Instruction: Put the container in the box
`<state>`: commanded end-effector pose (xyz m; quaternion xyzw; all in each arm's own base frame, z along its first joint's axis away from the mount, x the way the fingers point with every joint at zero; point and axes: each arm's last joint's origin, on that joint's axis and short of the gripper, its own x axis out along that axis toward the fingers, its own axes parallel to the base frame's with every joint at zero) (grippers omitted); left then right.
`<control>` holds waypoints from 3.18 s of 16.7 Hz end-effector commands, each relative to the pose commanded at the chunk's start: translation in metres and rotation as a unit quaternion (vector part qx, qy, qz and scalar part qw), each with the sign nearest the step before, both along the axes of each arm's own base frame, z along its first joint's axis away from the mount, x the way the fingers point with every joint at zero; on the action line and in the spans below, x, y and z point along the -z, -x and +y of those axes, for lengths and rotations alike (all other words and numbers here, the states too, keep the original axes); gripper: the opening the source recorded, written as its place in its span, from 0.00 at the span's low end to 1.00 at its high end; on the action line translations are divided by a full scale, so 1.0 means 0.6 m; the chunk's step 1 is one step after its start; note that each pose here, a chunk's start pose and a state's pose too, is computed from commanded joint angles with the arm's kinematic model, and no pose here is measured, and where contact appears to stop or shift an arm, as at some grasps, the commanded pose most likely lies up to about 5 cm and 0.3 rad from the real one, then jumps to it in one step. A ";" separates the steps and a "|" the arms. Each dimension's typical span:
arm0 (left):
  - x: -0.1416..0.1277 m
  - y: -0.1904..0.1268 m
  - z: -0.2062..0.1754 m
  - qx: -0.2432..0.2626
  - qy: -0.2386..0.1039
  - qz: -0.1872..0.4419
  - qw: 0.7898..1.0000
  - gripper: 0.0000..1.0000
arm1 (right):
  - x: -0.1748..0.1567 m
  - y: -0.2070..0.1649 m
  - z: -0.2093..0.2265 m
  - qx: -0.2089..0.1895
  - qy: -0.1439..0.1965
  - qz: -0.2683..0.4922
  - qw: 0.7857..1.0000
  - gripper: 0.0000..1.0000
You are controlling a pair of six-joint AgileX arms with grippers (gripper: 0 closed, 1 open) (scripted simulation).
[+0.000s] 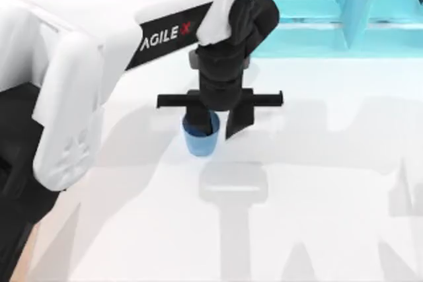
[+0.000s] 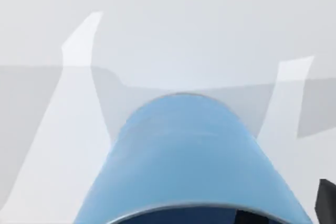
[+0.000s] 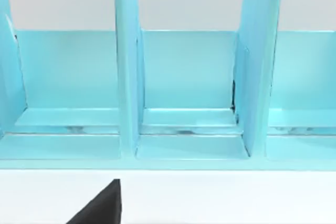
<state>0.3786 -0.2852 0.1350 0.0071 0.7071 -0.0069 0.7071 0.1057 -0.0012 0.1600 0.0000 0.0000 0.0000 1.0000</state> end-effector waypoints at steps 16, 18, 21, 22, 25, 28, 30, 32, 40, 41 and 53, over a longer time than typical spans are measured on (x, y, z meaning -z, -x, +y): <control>-0.038 -0.008 0.084 0.018 -0.012 0.047 0.999 0.00 | 0.000 0.000 0.000 0.000 0.000 0.000 1.000 1.00; -0.076 -0.014 0.147 0.028 -0.004 0.059 0.998 0.00 | 0.000 0.000 0.000 0.000 0.000 0.000 1.000 1.00; -0.149 -0.014 0.263 0.037 0.019 0.042 0.998 0.00 | 0.000 0.000 0.000 0.000 0.000 0.000 1.000 1.00; -0.175 -0.010 0.304 0.037 0.026 0.028 0.999 0.00 | 0.000 0.000 0.000 0.000 0.000 0.000 1.000 1.00; -0.239 0.017 0.419 0.030 0.032 -0.018 0.999 0.00 | 0.000 0.000 0.000 0.000 0.000 0.000 1.000 1.00; -0.269 0.054 0.500 0.019 0.022 -0.040 0.999 0.00 | 0.000 0.000 0.000 0.000 0.000 0.000 1.000 1.00; -0.266 0.074 0.536 0.013 0.012 -0.034 0.999 0.00 | 0.000 0.000 0.000 0.000 0.000 0.000 1.000 1.00; -0.254 0.087 0.561 0.006 0.003 -0.018 1.000 0.00 | 0.000 0.000 0.000 0.000 0.000 0.000 1.000 1.00; -0.235 0.093 0.575 0.002 -0.005 0.002 1.000 0.00 | 0.000 0.000 0.000 0.000 0.000 0.000 1.000 1.00; -0.229 0.093 0.577 0.001 -0.005 0.003 1.000 0.00 | 0.000 0.000 0.000 0.000 0.000 0.000 1.000 1.00; -0.130 0.094 0.592 0.000 -0.005 0.002 1.000 0.00 | 0.000 0.000 0.000 0.000 0.000 0.000 1.000 1.00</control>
